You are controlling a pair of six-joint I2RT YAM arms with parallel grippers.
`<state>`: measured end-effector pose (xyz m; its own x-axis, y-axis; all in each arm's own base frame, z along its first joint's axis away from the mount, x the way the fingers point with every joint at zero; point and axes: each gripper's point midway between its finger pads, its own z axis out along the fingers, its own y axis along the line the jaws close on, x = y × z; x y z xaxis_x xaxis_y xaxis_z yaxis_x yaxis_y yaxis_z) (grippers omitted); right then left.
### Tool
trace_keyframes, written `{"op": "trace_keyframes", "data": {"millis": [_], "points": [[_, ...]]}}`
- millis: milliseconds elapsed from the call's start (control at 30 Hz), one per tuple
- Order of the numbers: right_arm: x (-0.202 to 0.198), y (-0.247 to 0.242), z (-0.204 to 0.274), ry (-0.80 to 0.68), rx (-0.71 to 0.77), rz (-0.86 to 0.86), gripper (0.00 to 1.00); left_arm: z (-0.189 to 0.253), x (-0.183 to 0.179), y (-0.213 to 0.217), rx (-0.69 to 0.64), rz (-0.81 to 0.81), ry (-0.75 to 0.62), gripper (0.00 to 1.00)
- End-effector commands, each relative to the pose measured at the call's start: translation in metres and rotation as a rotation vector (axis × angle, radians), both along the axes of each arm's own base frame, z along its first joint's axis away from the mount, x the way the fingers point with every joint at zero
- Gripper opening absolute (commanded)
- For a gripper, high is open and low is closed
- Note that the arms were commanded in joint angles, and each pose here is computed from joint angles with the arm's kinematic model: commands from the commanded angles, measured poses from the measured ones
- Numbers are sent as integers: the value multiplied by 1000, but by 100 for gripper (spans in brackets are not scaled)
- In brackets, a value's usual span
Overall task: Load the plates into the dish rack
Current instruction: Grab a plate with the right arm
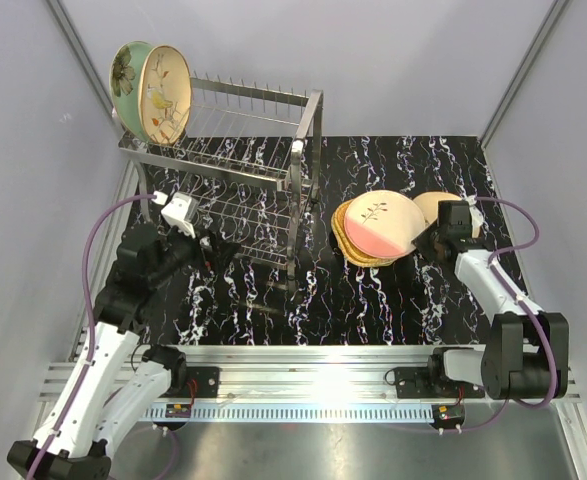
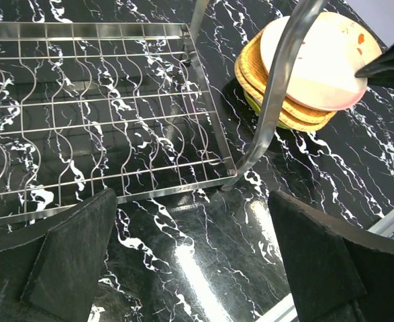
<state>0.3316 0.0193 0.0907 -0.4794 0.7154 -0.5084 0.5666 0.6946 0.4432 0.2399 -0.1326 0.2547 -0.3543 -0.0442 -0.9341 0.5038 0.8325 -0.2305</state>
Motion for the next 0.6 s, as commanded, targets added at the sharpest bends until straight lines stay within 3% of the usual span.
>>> {"op": "trace_keyframes", "data": {"millis": [0,100,233,433,567], "points": [[3,-7,13,-46,-11,-35,24,10,7,5,16,29,-73,99],[-5,-13,25,-50,-47,-41,17,10,7,6,20,31,-73,99],[-12,-13,43,-87,-54,-33,0,9,6,5,15,30,-65,99],[-26,3,54,-109,23,12,0,5,2,-5,-31,-10,-23,99],[-38,19,34,-91,110,47,0,3,2,-11,-48,-37,3,99]]}}
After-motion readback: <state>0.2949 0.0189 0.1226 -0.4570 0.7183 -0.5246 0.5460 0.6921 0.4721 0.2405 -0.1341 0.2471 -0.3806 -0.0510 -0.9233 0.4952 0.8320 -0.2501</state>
